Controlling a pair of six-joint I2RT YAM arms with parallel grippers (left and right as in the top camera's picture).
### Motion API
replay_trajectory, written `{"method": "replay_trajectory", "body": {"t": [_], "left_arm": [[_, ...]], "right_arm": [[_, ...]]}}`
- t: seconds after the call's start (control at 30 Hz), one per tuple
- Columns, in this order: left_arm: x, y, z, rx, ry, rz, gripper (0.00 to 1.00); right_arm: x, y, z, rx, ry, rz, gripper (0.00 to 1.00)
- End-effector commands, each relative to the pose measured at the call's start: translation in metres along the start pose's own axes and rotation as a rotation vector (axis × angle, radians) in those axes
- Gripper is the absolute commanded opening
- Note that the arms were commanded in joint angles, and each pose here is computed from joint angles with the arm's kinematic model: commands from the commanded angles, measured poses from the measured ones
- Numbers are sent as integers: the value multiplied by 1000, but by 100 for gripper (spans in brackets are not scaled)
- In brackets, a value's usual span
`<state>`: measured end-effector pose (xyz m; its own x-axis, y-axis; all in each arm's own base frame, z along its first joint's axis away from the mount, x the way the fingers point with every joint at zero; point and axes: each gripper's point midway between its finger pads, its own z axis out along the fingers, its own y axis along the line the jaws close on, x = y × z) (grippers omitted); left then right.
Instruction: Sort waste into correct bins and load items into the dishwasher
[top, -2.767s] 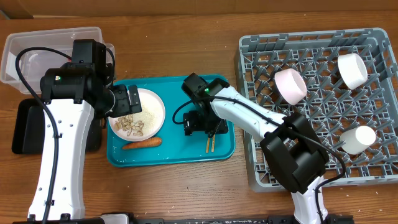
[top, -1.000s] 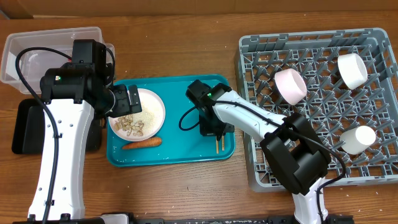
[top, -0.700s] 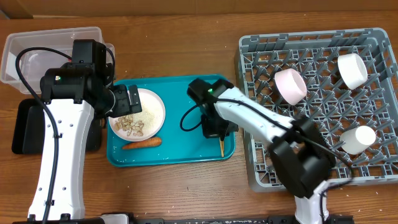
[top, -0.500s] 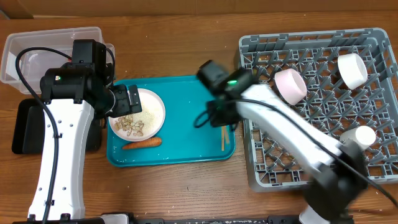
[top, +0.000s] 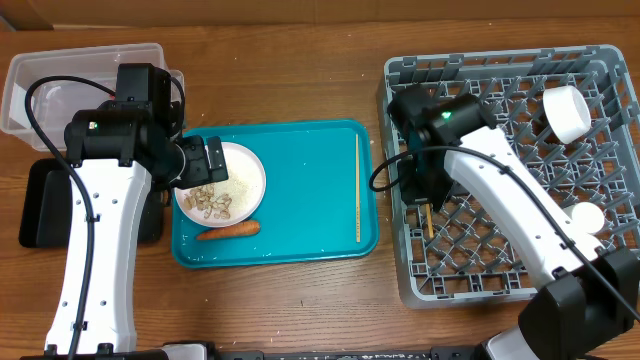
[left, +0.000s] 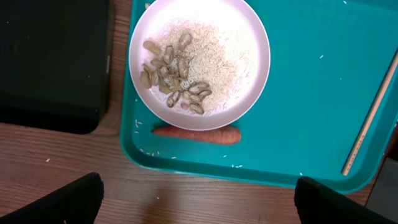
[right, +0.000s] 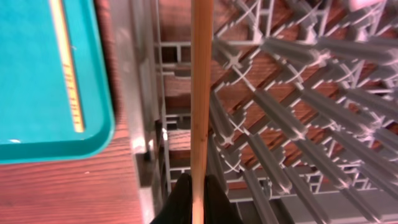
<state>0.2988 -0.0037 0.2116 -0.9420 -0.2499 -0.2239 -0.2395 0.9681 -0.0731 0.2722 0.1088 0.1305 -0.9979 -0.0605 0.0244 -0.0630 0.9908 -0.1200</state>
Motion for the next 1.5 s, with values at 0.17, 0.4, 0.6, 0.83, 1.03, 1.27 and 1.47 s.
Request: {"method": "replay_trajectory", "body": {"t": [0.17,0.4,0.6,0.83,1.03,1.27,1.47], "left_arm": [[-1,0,-4,8,-13,-13,100],[-1,0,-4,8,-13,-13,100],[-1,0,-4,8,-14,-13,100],[-1,0,-4,8,-14,-14,100],[-1,0,-4,8,-14,-14,100],[-1,0,-4,8,-13,-13,100],[-1,0,-4,8,-13,-13,100]], "right_arm": [[8,2,44,7,29,-12,4],[2,4,39,-1,6,-22,39],[-19,7,-7,-42,-98,-12,45],[-54,55,-75,-257,-294,-60,45],[-52,94,-56,-283,-278,-138,49],[-40,117,14,-219,-121,-137,49],[-35,123,63,-195,-34,-138,49]]}}
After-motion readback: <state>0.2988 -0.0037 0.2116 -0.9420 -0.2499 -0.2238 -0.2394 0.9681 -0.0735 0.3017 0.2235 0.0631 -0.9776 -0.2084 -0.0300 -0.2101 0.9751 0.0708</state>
